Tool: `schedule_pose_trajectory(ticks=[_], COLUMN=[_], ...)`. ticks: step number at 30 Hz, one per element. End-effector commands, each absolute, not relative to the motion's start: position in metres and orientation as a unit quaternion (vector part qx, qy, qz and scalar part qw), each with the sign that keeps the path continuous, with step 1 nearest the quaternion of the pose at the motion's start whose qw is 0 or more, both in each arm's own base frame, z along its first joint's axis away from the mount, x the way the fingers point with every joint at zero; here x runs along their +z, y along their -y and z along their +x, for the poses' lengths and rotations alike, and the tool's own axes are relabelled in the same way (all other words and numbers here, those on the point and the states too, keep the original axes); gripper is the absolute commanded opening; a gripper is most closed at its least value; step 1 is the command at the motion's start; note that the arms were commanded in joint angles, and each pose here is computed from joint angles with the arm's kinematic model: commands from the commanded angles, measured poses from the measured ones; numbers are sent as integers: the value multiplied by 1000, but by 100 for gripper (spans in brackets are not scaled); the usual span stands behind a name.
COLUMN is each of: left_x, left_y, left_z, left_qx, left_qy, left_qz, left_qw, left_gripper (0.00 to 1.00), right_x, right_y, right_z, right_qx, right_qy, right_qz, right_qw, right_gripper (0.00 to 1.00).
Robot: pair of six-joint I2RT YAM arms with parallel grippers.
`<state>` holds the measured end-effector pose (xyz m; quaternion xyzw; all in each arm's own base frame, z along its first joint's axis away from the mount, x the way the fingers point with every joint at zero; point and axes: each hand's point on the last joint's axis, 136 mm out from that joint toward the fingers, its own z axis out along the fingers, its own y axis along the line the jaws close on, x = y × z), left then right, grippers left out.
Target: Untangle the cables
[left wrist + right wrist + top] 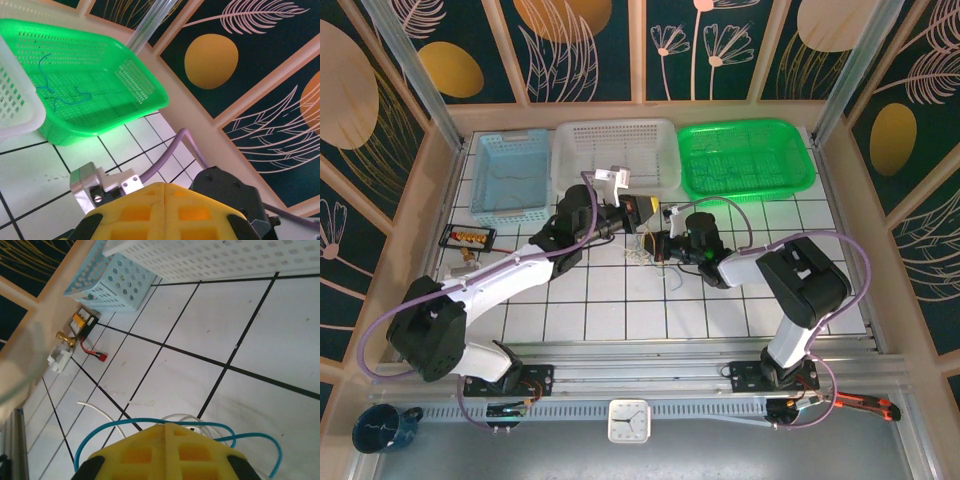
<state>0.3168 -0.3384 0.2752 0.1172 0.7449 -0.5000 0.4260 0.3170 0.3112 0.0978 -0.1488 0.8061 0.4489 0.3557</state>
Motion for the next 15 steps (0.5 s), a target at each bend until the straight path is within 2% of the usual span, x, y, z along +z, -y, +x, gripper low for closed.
schedule_pose_trajectory(ticks=[1,15], left_x=[309,403], left_y=[343,331], left_z=[313,311], left_qx=[-526,-522], left_qy=[-716,-667], left_qz=[128,137], left_qw=[442,513], left_gripper=[0,0], right_x=[105,68], right_y=[-314,-290], right_z=[327,331], right_qx=[447,393], right_qy=[-797,-835], right_qz=[-142,-99], right_qw=[380,371], right_gripper=[0,0])
